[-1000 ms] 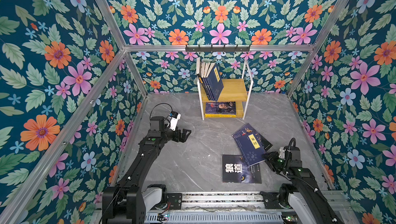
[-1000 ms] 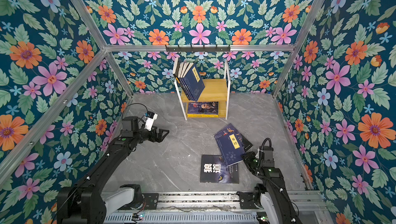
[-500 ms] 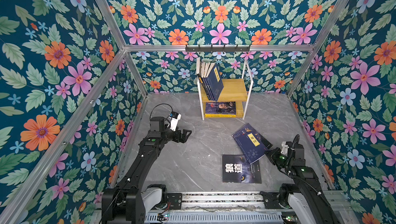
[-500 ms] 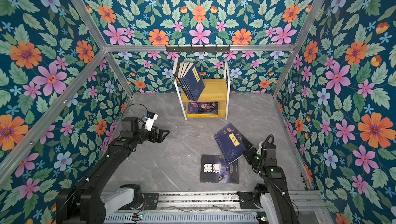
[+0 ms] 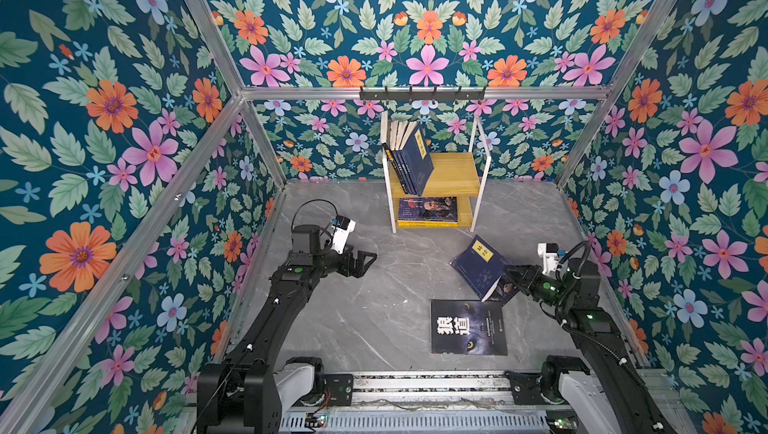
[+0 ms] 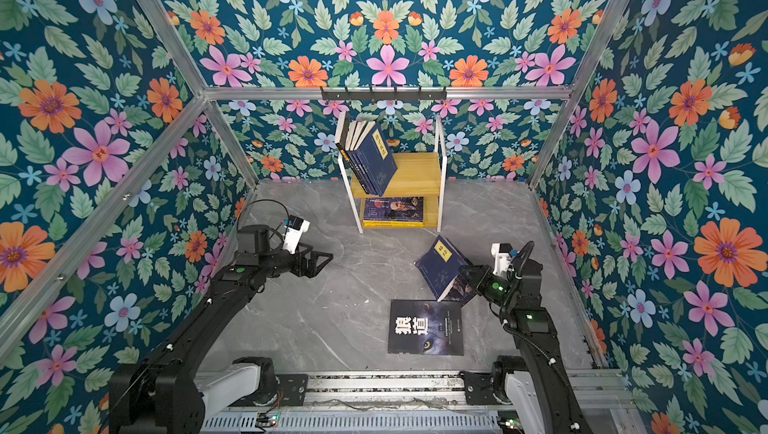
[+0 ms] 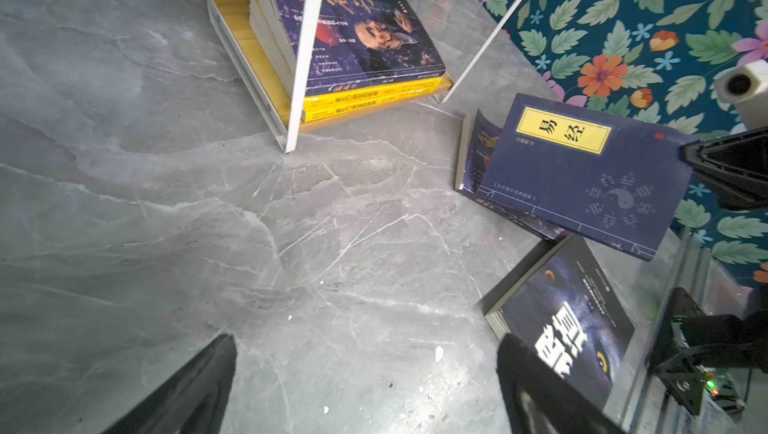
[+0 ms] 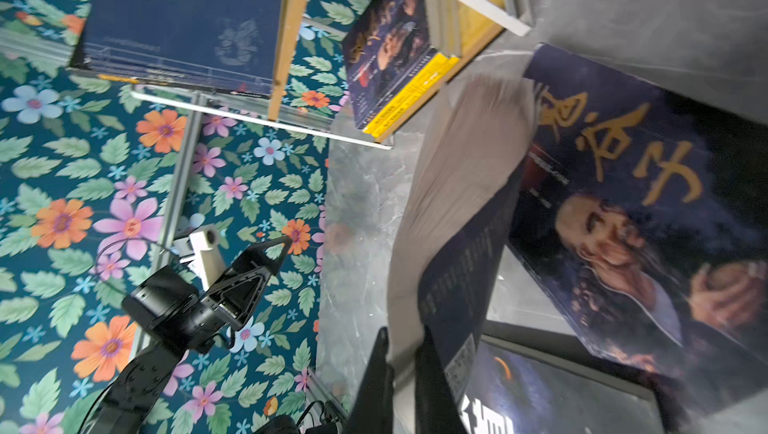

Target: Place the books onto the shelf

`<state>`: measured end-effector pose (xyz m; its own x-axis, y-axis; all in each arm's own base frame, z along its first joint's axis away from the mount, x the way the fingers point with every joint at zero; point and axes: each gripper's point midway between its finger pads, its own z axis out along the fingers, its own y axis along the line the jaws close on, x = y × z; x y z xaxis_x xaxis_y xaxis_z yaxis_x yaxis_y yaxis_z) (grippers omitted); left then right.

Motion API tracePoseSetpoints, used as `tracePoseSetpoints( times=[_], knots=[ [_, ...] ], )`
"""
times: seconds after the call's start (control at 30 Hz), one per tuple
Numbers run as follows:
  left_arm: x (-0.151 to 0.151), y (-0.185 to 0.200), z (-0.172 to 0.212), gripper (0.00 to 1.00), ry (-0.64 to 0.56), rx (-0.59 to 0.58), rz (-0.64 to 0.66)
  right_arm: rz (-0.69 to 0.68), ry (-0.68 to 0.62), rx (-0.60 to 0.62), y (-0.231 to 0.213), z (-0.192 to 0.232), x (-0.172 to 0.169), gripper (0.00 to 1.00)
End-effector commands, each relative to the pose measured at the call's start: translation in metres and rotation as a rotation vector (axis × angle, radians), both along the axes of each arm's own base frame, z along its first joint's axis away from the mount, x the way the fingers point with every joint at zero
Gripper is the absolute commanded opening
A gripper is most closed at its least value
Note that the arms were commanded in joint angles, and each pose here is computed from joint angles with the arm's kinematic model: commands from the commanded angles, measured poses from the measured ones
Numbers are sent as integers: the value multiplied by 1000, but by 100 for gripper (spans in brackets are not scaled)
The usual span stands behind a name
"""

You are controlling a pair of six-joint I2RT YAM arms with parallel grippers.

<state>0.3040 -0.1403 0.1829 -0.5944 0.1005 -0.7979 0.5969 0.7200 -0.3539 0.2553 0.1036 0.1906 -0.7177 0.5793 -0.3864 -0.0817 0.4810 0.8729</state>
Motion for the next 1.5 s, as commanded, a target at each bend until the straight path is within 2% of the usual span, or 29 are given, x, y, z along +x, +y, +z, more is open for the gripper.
tracePoseSetpoints(
  times=[0.0,0.27,0.47,0.8,0.93,1.23,1.47],
  knots=[
    [-2,-11,14,99,-13,-75,-48,104,-209,32,13,47,-1,0],
    [1,-18,31,99,-2,-146,-66,239,-266,115,31,74,-2,0],
    [-8,-25,39,99,10,-227,-116,369,-313,110,63,92,-4,0],
    [-23,-41,68,99,20,-410,-236,619,-406,141,121,125,-16,0],
    [-29,-44,74,100,31,-480,-267,669,-420,148,133,132,-20,0],
    [-39,-48,78,99,32,-504,-338,764,-434,171,154,145,-27,0],
    [-44,-49,75,95,39,-507,-353,839,-437,192,177,150,-28,0]
  ],
)
